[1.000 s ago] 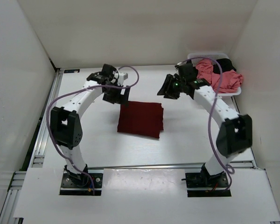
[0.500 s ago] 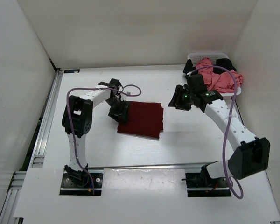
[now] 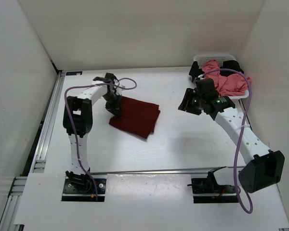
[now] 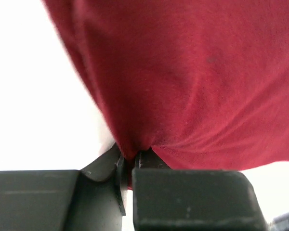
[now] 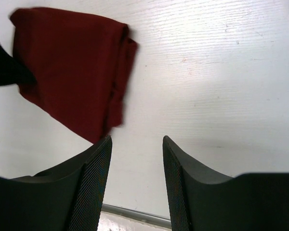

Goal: Fold and stack the t-shirts
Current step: Put the neatly folded tshirt into the corner of the board with the left arm

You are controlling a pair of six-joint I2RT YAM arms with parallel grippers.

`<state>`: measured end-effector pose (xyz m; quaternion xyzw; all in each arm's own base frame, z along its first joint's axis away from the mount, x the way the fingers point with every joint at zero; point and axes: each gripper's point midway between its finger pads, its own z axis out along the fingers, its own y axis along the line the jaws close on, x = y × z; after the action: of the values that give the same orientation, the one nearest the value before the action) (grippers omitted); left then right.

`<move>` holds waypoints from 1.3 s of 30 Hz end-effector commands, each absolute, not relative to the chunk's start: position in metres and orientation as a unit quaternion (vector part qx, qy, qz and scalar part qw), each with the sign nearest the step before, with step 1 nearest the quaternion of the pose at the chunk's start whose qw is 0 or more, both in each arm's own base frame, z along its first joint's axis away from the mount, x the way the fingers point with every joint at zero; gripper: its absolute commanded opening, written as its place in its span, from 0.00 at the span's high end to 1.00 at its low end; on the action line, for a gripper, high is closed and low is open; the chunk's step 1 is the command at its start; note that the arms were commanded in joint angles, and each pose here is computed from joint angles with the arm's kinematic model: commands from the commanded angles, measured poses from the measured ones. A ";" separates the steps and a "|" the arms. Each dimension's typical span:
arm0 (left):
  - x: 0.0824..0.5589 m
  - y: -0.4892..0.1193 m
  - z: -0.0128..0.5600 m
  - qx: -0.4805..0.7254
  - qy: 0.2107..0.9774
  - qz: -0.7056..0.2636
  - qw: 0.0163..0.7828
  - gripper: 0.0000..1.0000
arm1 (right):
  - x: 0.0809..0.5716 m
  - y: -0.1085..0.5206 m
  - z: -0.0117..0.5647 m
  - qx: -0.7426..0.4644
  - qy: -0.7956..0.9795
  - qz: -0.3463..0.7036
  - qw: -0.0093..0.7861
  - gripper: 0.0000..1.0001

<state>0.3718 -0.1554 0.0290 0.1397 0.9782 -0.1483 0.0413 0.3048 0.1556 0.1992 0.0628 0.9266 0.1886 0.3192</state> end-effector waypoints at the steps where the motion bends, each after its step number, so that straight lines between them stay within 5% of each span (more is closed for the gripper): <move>1: 0.427 -0.077 0.049 0.079 0.988 -0.045 0.126 0.90 | 0.307 0.149 0.197 0.061 0.928 0.173 0.324 0.49; 20: 0.567 0.173 0.051 -0.142 0.935 0.167 0.279 0.90 | 0.327 0.159 0.176 0.036 0.948 0.152 0.276 0.49; 39: 0.613 0.231 0.071 -0.189 0.882 0.204 0.379 0.90 | 0.331 0.159 0.160 0.034 0.960 0.132 0.243 0.49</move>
<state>0.6046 0.2148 0.0435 -0.1734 0.9046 0.1846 0.3430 0.3210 0.1576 0.1427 0.0413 0.9656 0.1277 0.2229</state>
